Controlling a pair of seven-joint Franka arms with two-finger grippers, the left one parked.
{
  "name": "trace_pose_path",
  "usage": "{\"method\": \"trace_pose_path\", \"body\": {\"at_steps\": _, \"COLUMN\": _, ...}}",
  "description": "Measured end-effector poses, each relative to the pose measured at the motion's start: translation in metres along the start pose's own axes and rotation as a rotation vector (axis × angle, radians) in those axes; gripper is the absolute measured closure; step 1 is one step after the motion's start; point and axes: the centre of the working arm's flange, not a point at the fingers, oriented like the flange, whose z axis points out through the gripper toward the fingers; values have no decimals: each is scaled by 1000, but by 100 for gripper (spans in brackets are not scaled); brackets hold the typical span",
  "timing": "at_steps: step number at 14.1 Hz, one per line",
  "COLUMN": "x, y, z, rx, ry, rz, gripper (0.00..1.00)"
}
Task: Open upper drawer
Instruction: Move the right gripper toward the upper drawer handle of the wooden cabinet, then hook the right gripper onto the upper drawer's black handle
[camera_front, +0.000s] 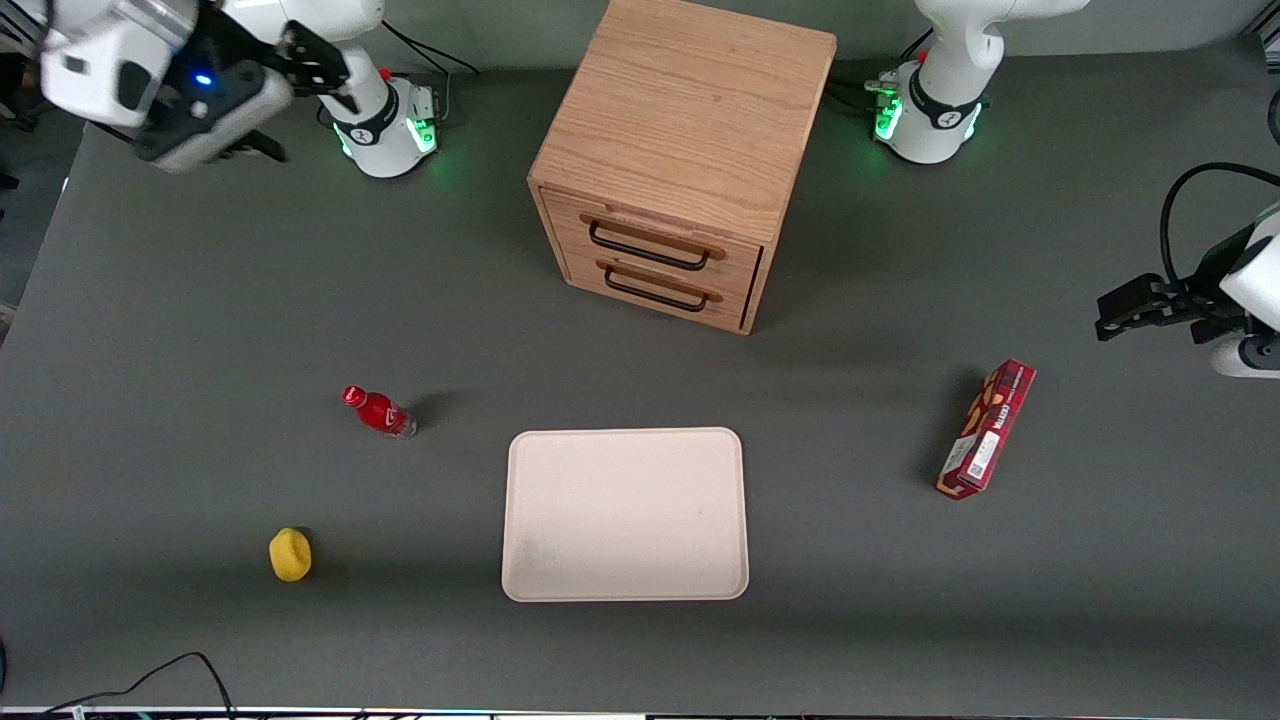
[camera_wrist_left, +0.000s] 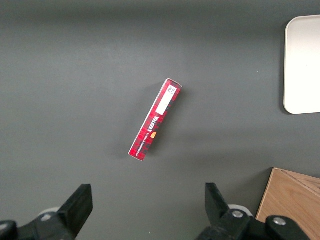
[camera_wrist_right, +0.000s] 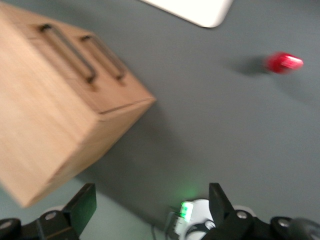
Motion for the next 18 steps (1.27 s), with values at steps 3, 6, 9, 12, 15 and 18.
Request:
{"method": "trace_pose_path", "body": {"at_steps": 3, "x": 57, "y": -25, "z": 44, "rx": 103, "ry": -2, "rz": -99, "gripper": 0}}
{"method": "trace_pose_path", "body": {"at_steps": 6, "x": 113, "y": -65, "z": 107, "rx": 144, "ry": 26, "rz": -193, "gripper": 0}}
{"method": "trace_pose_path", "body": {"at_steps": 9, "x": 158, "y": -72, "z": 166, "rx": 199, "ry": 37, "rz": -273, "gripper": 0}}
{"method": "trace_pose_path", "body": {"at_steps": 12, "x": 192, "y": -69, "z": 223, "rx": 204, "ry": 22, "rz": -309, "gripper": 0}}
{"method": "trace_pose_path", "body": {"at_steps": 15, "x": 207, "y": -88, "z": 272, "rx": 176, "ry": -3, "rz": -374, "gripper": 0}}
{"method": "trace_pose_path", "body": {"at_steps": 18, "x": 210, "y": -92, "z": 292, "rx": 183, "ry": -31, "rz": -387, "gripper": 0}}
